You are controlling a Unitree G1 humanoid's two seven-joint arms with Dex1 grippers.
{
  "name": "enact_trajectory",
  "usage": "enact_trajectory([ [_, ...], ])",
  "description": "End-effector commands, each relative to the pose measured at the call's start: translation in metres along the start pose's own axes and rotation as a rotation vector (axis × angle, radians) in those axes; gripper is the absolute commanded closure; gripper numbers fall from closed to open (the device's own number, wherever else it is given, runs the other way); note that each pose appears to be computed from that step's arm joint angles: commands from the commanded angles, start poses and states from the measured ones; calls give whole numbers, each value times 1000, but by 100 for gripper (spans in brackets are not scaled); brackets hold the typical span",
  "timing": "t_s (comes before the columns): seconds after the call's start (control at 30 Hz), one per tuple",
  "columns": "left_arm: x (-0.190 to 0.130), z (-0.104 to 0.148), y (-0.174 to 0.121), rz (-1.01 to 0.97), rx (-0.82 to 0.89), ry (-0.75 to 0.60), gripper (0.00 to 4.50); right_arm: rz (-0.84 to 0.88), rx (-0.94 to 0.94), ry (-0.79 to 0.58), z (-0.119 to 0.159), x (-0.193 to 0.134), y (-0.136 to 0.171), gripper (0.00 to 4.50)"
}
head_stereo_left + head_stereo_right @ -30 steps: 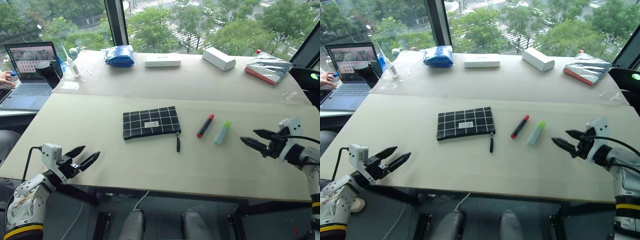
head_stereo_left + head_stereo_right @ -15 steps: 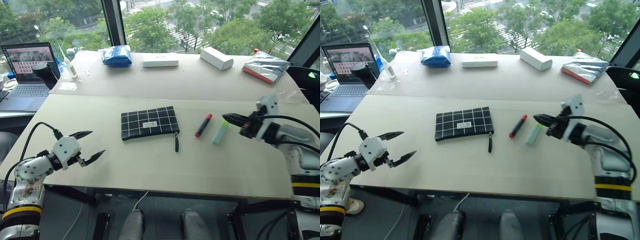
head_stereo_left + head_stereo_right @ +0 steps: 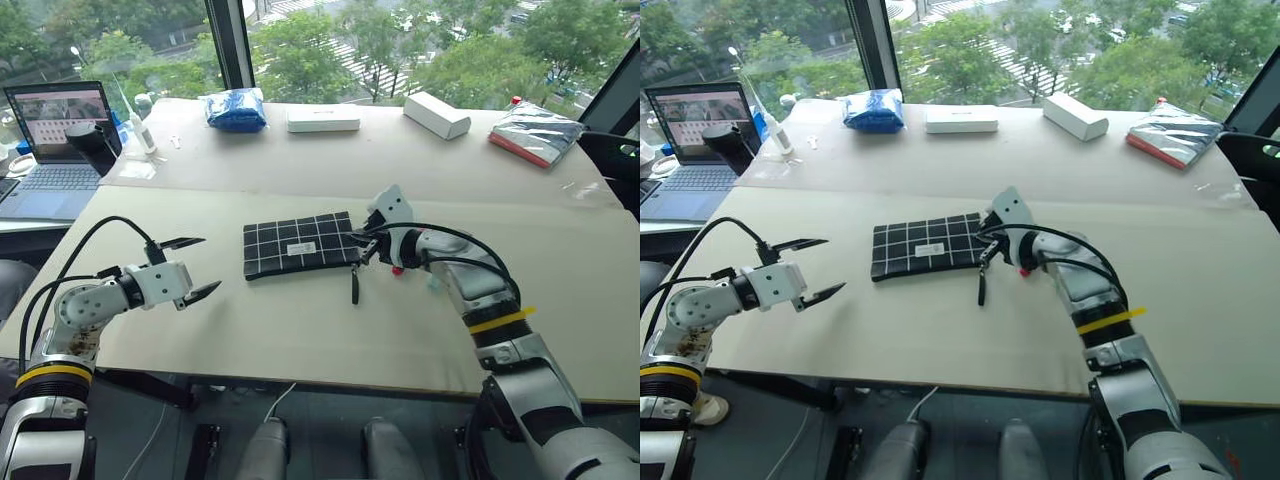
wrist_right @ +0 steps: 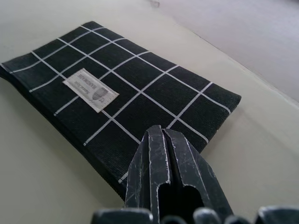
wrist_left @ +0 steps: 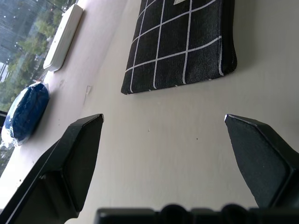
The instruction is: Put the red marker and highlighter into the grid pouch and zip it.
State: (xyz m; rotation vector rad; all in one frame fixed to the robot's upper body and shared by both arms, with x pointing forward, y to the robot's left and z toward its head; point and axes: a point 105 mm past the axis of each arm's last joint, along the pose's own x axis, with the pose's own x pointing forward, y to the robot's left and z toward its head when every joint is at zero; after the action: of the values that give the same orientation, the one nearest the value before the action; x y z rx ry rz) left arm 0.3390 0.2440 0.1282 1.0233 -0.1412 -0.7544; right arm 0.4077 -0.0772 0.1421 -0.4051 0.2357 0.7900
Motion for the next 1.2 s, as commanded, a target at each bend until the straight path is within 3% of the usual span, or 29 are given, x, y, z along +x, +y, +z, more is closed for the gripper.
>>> enact_trajectory([
  [0.03,2,10,9,43,15,-51,0,36,-94,18,2,6,8,446],
  [0.27,4,11,6,35,5,-65,0,155,-203,116,-24,13,37,446],
  [0.4,5,11,4,22,13,-68,0,137,-239,136,-30,15,36,446],
  [0.9,32,7,-22,-119,187,-83,0,107,-216,105,-22,10,27,446],
  [1.2,57,9,1,-4,291,-55,0,103,-199,97,-22,8,29,446],
])
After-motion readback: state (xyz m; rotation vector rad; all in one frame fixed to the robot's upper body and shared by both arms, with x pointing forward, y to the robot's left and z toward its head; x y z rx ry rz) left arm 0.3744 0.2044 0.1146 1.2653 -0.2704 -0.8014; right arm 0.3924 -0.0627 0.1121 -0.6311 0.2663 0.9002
